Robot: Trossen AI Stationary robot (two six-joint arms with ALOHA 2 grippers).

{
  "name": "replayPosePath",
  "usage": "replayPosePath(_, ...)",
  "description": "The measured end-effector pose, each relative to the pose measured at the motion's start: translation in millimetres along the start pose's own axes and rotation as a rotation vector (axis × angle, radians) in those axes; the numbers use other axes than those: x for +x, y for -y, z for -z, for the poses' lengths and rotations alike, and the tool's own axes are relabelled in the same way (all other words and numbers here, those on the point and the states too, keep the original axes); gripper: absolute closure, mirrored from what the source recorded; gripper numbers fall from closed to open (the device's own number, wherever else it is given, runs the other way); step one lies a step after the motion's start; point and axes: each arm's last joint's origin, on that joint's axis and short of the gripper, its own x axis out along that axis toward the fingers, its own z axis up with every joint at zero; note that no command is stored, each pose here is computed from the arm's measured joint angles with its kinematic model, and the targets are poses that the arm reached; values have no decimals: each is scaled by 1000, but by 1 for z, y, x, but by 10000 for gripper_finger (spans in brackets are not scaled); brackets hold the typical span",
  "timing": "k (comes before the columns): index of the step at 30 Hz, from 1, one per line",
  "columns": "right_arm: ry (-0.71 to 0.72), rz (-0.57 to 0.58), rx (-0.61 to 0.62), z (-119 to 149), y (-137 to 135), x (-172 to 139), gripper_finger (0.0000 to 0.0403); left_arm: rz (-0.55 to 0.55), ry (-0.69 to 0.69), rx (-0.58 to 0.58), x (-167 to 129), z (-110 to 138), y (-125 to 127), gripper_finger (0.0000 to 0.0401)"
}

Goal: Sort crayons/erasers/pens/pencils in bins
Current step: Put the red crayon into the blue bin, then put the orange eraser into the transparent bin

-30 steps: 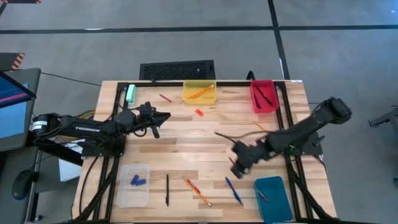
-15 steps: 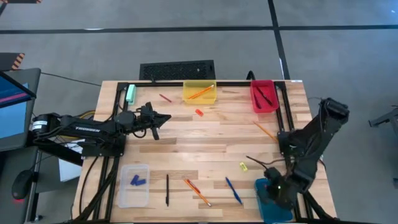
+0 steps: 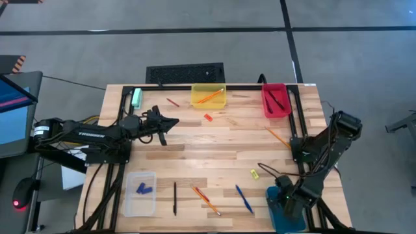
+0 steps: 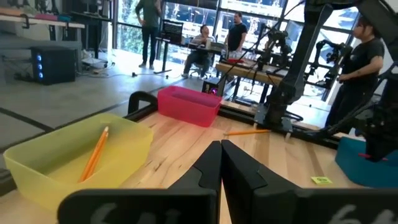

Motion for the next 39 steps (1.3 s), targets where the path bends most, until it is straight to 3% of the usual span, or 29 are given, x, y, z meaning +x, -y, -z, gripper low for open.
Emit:
replayPosePath(8, 45, 46, 77, -14, -3, -1, 372, 1, 6, 16, 1, -2, 0, 401)
replayPosePath(17, -31, 104, 114, -15, -4, -1, 371, 0, 0, 17, 1, -1, 0, 401)
replayPosePath(26, -27, 117, 77, -16, -2, 5, 333, 2, -4, 17, 1, -1, 0, 401)
replayPosePath(33, -40, 106, 19, -16, -3, 4, 279, 4, -5, 17, 1, -1, 0, 401)
replayPosePath(39, -103, 104, -47, -18, -8, -18, 252, -2, -41, 21, 1, 2, 0, 401)
